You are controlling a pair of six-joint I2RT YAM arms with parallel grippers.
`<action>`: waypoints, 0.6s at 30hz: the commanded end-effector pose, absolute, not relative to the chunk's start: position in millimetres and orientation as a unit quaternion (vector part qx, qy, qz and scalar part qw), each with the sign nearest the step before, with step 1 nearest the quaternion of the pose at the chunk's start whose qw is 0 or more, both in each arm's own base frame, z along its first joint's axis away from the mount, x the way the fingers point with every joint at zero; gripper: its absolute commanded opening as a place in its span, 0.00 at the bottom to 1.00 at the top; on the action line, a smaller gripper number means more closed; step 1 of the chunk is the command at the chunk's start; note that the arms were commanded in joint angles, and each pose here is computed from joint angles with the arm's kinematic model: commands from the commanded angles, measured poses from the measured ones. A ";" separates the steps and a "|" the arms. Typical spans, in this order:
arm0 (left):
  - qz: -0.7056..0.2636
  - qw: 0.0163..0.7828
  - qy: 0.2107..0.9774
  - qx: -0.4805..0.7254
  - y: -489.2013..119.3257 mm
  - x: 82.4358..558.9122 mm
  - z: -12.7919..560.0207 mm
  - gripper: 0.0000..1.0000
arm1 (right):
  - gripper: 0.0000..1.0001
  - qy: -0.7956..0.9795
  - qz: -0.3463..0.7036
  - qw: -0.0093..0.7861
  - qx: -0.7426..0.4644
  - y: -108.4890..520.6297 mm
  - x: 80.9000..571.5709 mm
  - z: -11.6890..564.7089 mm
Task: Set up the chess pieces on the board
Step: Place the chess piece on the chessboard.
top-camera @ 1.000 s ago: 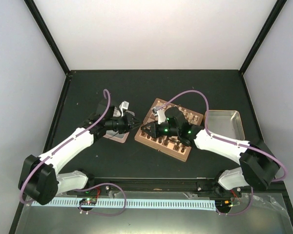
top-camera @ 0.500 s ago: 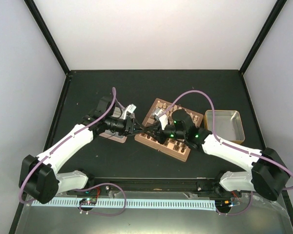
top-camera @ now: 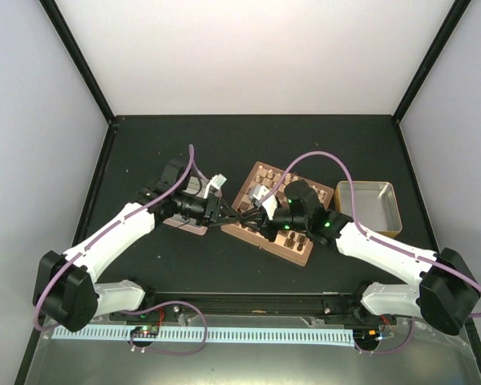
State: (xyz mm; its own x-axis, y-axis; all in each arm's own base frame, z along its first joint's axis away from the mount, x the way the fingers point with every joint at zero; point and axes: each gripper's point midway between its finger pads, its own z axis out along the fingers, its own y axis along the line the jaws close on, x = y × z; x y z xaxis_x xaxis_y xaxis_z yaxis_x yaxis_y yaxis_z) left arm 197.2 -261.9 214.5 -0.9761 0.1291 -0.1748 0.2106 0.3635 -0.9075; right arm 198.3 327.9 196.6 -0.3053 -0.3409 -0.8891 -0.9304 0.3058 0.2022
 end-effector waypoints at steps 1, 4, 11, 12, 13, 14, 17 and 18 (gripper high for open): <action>-0.567 0.044 0.814 0.116 -264.9 202.7 225.9 0.27 | 0.01 0.685 0.386 0.390 -0.480 327.7 189.9 205.1; -0.565 0.038 0.817 0.112 -265.3 203.7 221.9 0.29 | 0.01 0.677 0.389 0.386 -0.491 329.0 186.3 206.4; -0.561 0.034 0.820 0.107 -265.7 205.2 216.1 0.28 | 0.01 0.678 0.387 0.382 -0.495 328.6 185.7 205.8; -0.562 0.034 0.820 0.107 -265.7 204.6 215.9 0.25 | 0.01 0.679 0.386 0.383 -0.493 328.8 186.5 206.0; -0.562 0.034 0.820 0.108 -265.5 204.2 215.8 0.22 | 0.01 0.680 0.386 0.382 -0.492 329.1 186.9 206.2; -0.562 0.033 0.820 0.108 -265.6 203.5 215.0 0.19 | 0.01 0.679 0.388 0.382 -0.493 329.4 186.4 206.8; -0.560 0.031 0.821 0.109 -265.9 202.7 212.2 0.06 | 0.03 0.678 0.390 0.385 -0.490 329.8 186.8 209.1; -0.558 0.031 0.822 0.108 -265.7 202.6 211.0 0.03 | 0.05 0.682 0.389 0.385 -0.485 329.5 188.0 209.8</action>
State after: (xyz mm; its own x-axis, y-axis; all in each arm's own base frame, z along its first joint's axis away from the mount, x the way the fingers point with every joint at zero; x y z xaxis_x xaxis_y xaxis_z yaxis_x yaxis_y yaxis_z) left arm 200.1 -263.9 204.3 -0.9808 0.1357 -0.1397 0.1813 0.3739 -0.9096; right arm 186.1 325.8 189.3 -0.2620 -0.3957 -0.8802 -0.9550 0.2374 0.1775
